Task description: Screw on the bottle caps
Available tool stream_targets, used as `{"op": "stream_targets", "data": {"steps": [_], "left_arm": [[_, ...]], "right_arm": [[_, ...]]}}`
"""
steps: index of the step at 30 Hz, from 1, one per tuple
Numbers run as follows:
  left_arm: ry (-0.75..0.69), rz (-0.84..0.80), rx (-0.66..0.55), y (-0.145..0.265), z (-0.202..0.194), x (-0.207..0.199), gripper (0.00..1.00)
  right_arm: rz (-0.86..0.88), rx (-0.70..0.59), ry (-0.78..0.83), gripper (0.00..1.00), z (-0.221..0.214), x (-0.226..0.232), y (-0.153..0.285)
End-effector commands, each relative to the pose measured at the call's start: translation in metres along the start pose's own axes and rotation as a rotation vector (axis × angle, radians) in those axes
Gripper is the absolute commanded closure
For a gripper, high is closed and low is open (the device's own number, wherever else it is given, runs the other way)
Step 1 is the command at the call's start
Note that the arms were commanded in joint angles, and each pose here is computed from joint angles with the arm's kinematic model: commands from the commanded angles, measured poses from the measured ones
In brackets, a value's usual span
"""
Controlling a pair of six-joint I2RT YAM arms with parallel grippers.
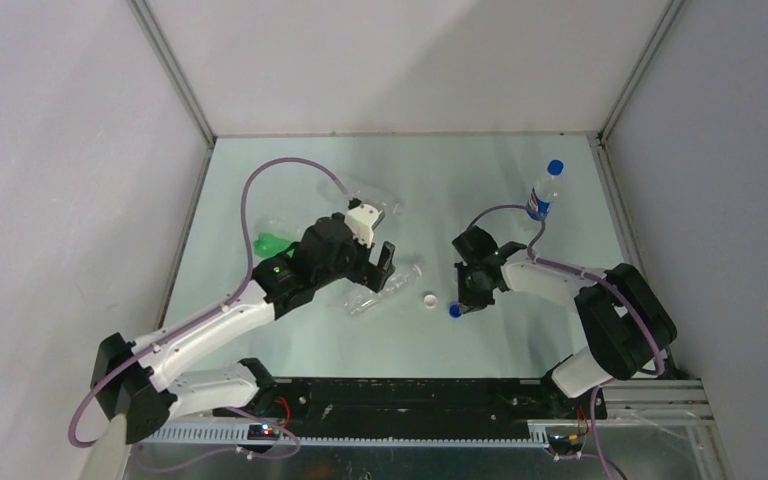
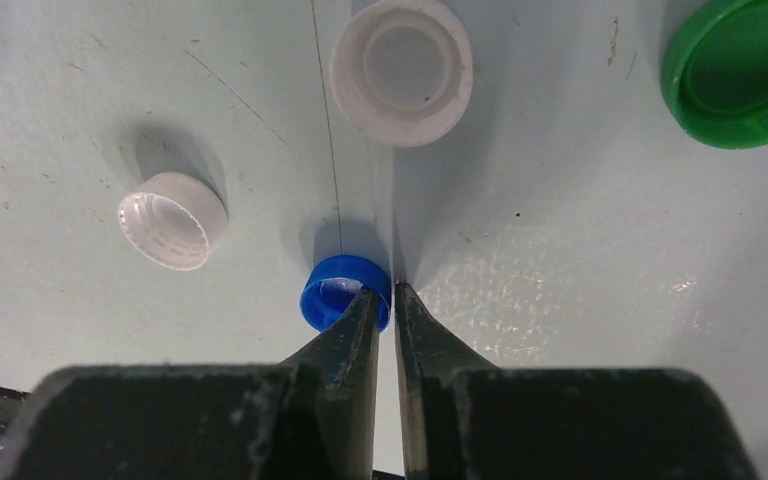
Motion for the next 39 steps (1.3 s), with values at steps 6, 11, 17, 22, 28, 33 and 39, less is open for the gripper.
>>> {"op": "stream_targets", "data": {"steps": [6,11,17,22,28,33,39], "left_arm": [[0.065,-0.13,-0.089,-0.001,0.01,-0.012,0.02],[0.071,-0.222,-0.142,0.0,0.009,-0.017,0.02],[0.001,-0.357,-0.258,0.0,0.019,-0.026,0.02],[-0.134,-0.539,-0.331,0.004,0.031,-0.04,0.03],[-0.282,-0.78,-0.415,0.012,0.051,-0.068,0.06],[-0.383,-0.929,-0.491,0.017,0.064,-0.085,0.11],[-0.427,-1.028,-0.498,0.019,0.073,-0.101,0.2]], "right_arm": [[0.076,-0.042,-0.012,0.94,0.002,-0.005,-0.005],[0.26,-0.153,-0.062,1.0,0.007,-0.009,0.019],[0.477,-0.372,-0.092,1.0,0.019,-0.018,0.071],[0.692,-0.53,-0.048,1.0,0.023,-0.017,0.117],[0.899,-0.694,0.037,1.0,0.027,-0.009,0.163],[1.046,-0.788,0.141,1.0,0.027,-0.002,0.195],[1.131,-0.809,0.25,1.0,0.022,0.003,0.21]]}}
Point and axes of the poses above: each gripper's point midway between its finger pads, its own y axis back along the fingers, its own x axis along the line the jaws close on, z = x × y, the point moved 10 cm from there along y, back along the fingers, and after that the axes turned 13 degrees about y, right-handed, at the moved point
